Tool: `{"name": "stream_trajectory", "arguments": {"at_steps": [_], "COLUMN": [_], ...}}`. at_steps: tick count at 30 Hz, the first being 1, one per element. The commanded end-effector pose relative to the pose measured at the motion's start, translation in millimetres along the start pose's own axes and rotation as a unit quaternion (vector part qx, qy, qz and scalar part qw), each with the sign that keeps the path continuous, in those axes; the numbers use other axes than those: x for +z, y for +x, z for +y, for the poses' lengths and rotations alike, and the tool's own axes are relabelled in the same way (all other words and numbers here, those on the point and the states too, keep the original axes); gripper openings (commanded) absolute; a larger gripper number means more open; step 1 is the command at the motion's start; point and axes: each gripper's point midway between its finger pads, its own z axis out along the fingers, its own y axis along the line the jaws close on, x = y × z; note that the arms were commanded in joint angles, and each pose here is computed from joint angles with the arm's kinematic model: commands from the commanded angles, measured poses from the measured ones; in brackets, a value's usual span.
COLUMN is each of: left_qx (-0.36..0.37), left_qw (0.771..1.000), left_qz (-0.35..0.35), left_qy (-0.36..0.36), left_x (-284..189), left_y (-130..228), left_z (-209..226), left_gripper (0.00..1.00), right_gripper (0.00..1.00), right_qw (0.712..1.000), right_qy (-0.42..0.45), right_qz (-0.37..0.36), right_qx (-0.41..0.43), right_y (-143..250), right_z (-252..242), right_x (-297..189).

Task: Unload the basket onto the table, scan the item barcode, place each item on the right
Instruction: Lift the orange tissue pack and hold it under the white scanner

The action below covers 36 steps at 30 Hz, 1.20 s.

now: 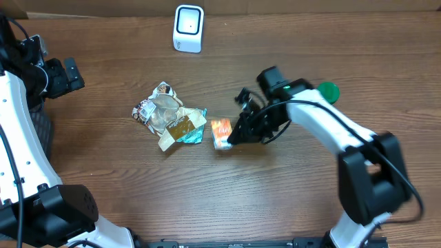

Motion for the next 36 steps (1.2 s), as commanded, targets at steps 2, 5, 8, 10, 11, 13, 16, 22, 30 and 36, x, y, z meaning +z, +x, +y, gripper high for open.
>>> {"name": "stream_trajectory", "arguments": {"at_steps": [2,5,8,10,11,13,16,22,30,36], "left_qx": [0.015,0.015,0.015,0.015,0.015,0.015,0.015,0.015,0.015,0.015], "left_qw": [1.0,1.0,1.0,1.0,1.0,1.0,1.0,1.0,1.0,1.0], "left_qz": [0.003,0.003,0.003,0.003,0.003,0.003,0.003,0.003,0.003,0.003], "left_qy": [0.003,0.003,0.003,0.003,0.003,0.003,0.003,0.003,0.003,0.003], "left_x": [2.1,2.1,2.1,2.1,2.1,2.1,2.1,2.1,2.1,2.1], "left_y": [0.5,0.5,0.4,0.5,0.5,0.5,0.5,0.5,0.5,0.5], "left_z": [-3.8,-3.8,-3.8,-3.8,-3.8,-3.8,-3.8,-3.8,-3.8,-3.8], "left_gripper": [1.0,1.0,1.0,1.0,1.0,1.0,1.0,1.0,1.0,1.0], "right_gripper": [0.04,0.04,0.04,0.04,0.04,0.04,0.04,0.04,0.04,0.04], "right_qw": [0.988,0.963,0.937,0.929,0.928,0.928,0.93,0.93,0.945,0.983], "right_qy": [-0.131,-0.234,-0.315,-0.336,-0.341,-0.345,-0.345,-0.345,-0.298,-0.081], "right_qz": [-0.057,-0.082,-0.082,-0.08,-0.08,-0.081,-0.08,-0.081,-0.102,-0.164], "right_qx": [-0.063,-0.109,-0.131,-0.129,-0.128,-0.115,-0.102,-0.102,-0.09,-0.013], "right_y": [-9.9,-10.4,-7.7,-8.2,-9.3,-13.2,-15.6,-15.9,-26.1,-58.0], "right_z": [69.5,105.2,126.2,130.4,131.2,129.8,128.4,128.1,115.0,64.0], "right_x": [-52.9,-88.8,-114.0,-122.6,-125.9,-131.7,-134.4,-135.0,-125.5,-86.8]}}
